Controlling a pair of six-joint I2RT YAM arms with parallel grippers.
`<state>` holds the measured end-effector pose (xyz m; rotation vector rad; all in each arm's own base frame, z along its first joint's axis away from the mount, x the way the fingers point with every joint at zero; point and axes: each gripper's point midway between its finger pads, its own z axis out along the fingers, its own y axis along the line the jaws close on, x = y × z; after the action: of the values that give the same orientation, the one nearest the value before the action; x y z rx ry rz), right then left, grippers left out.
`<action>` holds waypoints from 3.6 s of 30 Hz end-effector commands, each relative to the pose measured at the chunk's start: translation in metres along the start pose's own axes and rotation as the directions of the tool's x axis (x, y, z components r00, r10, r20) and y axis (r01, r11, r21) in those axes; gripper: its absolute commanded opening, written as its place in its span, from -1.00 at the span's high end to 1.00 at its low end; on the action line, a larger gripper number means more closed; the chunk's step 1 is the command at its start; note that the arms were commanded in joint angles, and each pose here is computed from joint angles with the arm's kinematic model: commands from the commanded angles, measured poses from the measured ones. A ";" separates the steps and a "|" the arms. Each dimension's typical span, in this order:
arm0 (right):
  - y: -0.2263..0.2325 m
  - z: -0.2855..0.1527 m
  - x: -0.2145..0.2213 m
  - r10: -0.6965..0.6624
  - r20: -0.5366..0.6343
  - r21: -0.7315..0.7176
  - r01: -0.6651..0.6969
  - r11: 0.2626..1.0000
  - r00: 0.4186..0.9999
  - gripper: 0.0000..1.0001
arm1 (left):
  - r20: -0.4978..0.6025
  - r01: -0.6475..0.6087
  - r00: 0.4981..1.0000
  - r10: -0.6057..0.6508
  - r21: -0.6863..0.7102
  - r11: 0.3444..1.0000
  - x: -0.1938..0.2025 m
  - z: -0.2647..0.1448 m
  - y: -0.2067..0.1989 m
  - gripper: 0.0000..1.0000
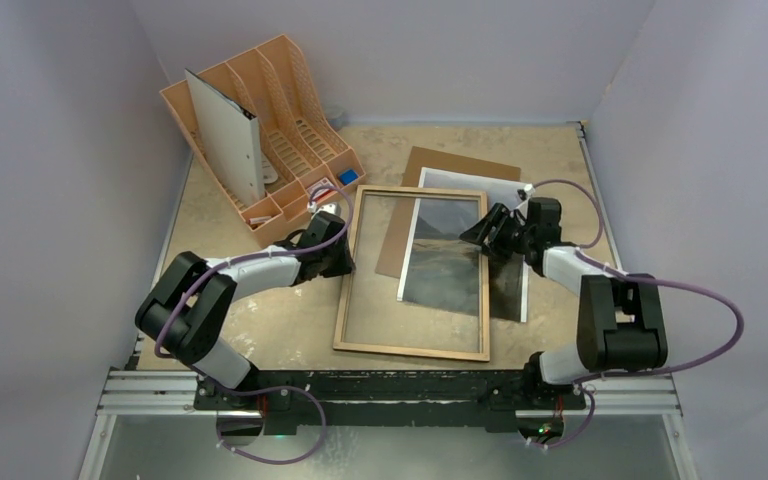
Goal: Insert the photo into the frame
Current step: Place the photo frame item in the photo frame, then pick up the photo at the center of the board.
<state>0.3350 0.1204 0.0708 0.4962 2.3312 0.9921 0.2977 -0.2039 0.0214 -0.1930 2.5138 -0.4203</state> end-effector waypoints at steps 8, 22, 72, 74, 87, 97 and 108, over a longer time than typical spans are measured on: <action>-0.042 -0.052 -0.051 -0.028 0.252 0.283 -0.046 0.958 0.967 -0.29 | -0.014 -0.011 1.000 0.011 -0.058 0.998 0.008 -0.006 0.020 0.36; -0.121 -0.108 -0.039 0.031 0.405 0.529 -0.262 0.807 0.914 -0.27 | 0.053 -0.040 0.998 0.035 0.104 0.994 -0.019 -0.032 -0.018 -0.21; -0.136 -0.137 0.051 0.361 0.460 0.554 -0.580 0.597 0.811 -0.19 | 0.205 0.021 0.978 -0.032 0.054 0.998 -0.069 -0.047 -0.028 -0.25; -0.137 -0.134 0.054 0.369 0.448 0.559 -0.577 0.596 0.814 -0.20 | 0.208 0.022 0.978 -0.032 0.050 0.999 -0.070 -0.046 -0.028 -0.25; -0.101 -0.093 0.062 0.424 0.225 0.374 -0.480 0.794 0.877 -0.17 | 0.231 0.042 0.972 -0.038 -0.014 0.999 -0.080 -0.045 -0.021 -0.25; -0.066 -0.074 0.034 0.328 0.220 0.122 -0.360 0.925 0.919 -0.13 | 0.222 0.038 0.975 -0.026 -0.049 0.998 -0.076 -0.042 -0.013 -0.25; -0.078 -0.086 0.000 0.187 0.350 0.225 -0.276 0.934 0.918 0.64 | 0.241 0.043 0.970 -0.025 -0.071 0.997 -0.078 -0.049 -0.008 -0.26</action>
<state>0.2558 0.0401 0.0385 1.0802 2.2233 0.7376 0.3260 -0.1818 0.0840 -0.2629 2.3493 -0.2924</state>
